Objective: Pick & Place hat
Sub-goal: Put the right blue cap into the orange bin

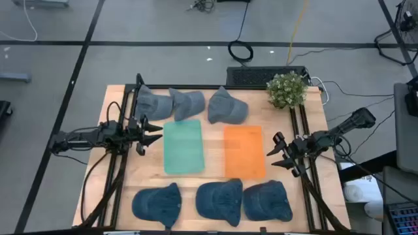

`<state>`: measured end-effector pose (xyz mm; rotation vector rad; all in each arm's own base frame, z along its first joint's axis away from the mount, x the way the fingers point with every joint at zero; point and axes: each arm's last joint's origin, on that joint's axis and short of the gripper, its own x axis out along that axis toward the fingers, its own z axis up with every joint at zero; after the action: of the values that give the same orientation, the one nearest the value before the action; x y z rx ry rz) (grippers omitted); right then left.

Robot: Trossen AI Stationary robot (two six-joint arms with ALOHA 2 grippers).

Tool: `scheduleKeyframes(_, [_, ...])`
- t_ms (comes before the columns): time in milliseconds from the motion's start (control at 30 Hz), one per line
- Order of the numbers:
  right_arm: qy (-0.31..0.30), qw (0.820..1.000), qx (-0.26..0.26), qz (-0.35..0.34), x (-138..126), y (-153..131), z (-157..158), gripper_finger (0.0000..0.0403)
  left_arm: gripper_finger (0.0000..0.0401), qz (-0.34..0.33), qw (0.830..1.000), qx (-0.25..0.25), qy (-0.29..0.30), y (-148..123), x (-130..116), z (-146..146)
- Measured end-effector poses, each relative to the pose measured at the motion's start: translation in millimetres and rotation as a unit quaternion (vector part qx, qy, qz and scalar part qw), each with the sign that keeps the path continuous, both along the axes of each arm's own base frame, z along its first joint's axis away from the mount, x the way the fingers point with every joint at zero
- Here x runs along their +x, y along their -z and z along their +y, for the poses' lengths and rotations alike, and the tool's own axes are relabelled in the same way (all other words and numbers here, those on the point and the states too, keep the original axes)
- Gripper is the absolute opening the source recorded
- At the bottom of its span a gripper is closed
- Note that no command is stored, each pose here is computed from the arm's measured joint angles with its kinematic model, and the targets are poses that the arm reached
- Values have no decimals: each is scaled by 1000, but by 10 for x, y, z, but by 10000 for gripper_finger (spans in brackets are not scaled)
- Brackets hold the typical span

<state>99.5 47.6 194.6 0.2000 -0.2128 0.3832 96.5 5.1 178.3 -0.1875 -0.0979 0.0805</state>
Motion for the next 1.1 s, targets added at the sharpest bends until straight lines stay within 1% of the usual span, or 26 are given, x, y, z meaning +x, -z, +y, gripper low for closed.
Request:
scheduleKeyframes(100, [-3, 1000, 10, -3, 2, -13, 2, 171, 170, 0, 1000, 0, 0, 0, 0, 0])
scheduleKeyframes(300, [-1, 1000, 1, 9, 41, 15, 21, 171, 170, 0, 1000, 0, 0, 0, 0, 0])
scheduleKeyframes(567, [2, 999, 15, -30, 94, -57, 46, 171, 170, 0, 1000, 0, 0, 0, 0, 0])
scheduleKeyframes(633, [-1, 999, 22, -24, 124, -48, 64, 171, 170, 0, 1000, 0, 0, 0, 0, 0])
scheduleKeyframes(700, [-5, 1000, 17, 17, 180, 28, 104, 171, 170, 0, 1000, 0, 0, 0, 0, 0])
scheduleKeyframes(733, [0, 998, 4, 59, 218, 108, 133, 171, 170, 0, 1000, 0, 0, 0, 0, 0])
scheduleKeyframes(767, [8, 995, -7, 95, 275, 111, 172, 171, 170, 0, 1000, 0, 0, 0, 0, 0])
scheduleKeyframes(867, [27, 987, -23, 159, 468, -49, 328, 171, 170, 0, 1000, 0, 0, -1, 0, 0])
scheduleKeyframes(900, [23, 982, -34, 186, 538, -97, 399, 171, 170, 0, 1000, 0, 0, -1, 0, 0])
scheduleKeyframes(967, [9, 965, -54, 255, 651, -144, 548, 171, 170, -1, 1000, 0, 0, -1, 0, 0])
scheduleKeyframes(1033, [-1, 943, -62, 328, 722, -194, 705, 171, 170, 0, 1000, 0, 0, 0, 0, 0])
scheduleKeyframes(1100, [-9, 922, -40, 384, 780, -335, 857, 171, 170, -1, 1000, 0, 0, -2, 0, 0])
